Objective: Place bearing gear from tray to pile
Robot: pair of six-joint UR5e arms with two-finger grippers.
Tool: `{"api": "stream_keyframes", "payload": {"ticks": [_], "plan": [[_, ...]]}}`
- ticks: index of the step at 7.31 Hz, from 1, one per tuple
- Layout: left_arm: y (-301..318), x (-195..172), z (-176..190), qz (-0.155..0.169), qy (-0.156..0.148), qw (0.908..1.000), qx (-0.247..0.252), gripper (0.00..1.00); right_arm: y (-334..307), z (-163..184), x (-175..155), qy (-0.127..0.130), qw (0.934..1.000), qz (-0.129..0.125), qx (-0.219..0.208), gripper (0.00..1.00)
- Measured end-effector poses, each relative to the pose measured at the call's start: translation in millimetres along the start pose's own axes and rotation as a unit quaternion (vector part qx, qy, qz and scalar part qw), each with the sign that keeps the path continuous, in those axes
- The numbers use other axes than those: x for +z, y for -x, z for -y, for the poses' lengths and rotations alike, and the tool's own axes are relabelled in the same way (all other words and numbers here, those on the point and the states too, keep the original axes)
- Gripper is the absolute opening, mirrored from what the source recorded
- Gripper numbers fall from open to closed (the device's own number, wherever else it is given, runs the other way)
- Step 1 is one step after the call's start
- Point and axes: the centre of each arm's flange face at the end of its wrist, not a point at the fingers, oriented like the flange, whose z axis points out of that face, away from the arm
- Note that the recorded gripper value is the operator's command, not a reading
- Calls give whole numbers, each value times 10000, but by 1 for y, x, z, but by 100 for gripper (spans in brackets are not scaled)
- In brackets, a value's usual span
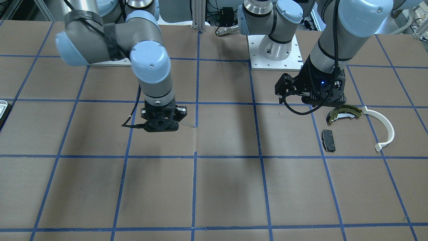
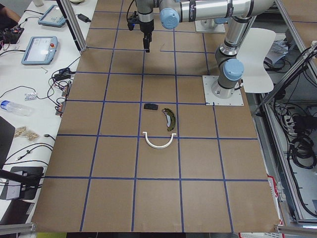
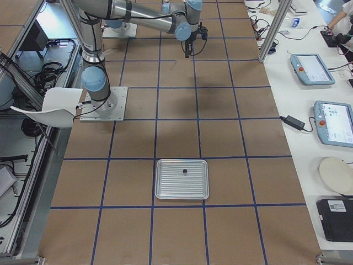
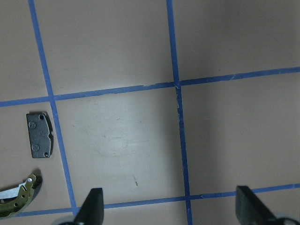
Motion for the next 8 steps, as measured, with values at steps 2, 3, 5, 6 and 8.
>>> {"api": "stream_keyframes", "payload": {"ticks": [2, 3, 5, 6, 8], "plan": [[1, 3, 3, 1, -2, 10000, 7, 100, 79, -18, 49, -101, 9999, 45, -78, 46], [1, 4, 3, 1, -3, 10000, 11, 100, 97, -25, 63, -88, 9998, 47, -145, 97], [2, 6, 5, -1, 18, 10000, 3, 100, 101, -25, 68, -131, 9995, 36, -293, 100], [3, 9, 6, -11, 42, 10000, -34, 100, 88, -15, 59, -221, 9991, 12, -353, 100], [0, 20, 15, -27, 42, 9999, -144, 100, 10, 14, 15, -237, 9985, -74, -479, 100]]}}
